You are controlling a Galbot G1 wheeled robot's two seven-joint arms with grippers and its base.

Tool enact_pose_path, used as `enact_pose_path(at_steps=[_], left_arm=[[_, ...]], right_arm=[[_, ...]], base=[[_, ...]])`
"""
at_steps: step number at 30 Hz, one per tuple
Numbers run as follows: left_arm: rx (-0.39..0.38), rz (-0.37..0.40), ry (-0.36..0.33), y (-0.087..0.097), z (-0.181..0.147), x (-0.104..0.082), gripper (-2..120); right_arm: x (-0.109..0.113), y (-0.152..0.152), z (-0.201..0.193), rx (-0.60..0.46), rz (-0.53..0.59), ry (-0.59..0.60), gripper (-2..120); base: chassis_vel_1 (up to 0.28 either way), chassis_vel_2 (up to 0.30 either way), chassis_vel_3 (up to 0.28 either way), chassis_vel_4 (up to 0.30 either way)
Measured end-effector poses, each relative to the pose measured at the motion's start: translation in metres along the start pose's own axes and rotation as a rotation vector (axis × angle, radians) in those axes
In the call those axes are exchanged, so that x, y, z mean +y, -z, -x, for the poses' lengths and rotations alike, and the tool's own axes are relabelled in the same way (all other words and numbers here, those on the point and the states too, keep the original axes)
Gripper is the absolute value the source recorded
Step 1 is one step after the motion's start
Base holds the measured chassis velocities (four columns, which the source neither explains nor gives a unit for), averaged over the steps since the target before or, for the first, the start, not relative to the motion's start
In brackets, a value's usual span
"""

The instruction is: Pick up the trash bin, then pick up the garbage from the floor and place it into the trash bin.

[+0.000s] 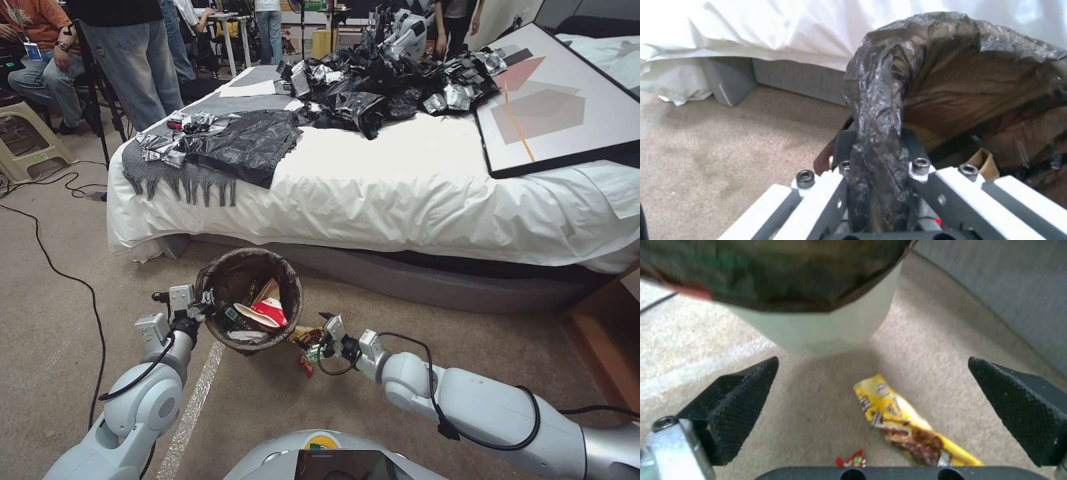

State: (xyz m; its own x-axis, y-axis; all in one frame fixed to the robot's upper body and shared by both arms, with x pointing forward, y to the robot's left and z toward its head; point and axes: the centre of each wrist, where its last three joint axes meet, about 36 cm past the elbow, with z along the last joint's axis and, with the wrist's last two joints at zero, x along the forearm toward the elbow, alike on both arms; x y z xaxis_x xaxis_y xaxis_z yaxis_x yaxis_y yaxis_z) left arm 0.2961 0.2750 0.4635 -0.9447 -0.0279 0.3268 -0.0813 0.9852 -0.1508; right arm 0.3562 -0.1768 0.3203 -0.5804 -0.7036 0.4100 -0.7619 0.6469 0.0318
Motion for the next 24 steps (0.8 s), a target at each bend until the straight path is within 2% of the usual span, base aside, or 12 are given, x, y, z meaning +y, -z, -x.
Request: enact_pose_path(at_steps=[11, 24], left_arm=[[-0.009, -0.007, -0.003, 0.003, 0.004, -0.001, 5], [-0.012, -0.008, 0.022, 0.004, 0.012, 0.008, 5]], right_arm=[[0.022, -0.039, 0.005, 0.079, 0.019, 0.016, 100], [0.035, -0.09, 0.009, 0.149, 0.028, 0.002, 100]], base=[[0.0, 0.0, 0.0, 0.0], [0.0, 0.0, 0.0, 0.0]])
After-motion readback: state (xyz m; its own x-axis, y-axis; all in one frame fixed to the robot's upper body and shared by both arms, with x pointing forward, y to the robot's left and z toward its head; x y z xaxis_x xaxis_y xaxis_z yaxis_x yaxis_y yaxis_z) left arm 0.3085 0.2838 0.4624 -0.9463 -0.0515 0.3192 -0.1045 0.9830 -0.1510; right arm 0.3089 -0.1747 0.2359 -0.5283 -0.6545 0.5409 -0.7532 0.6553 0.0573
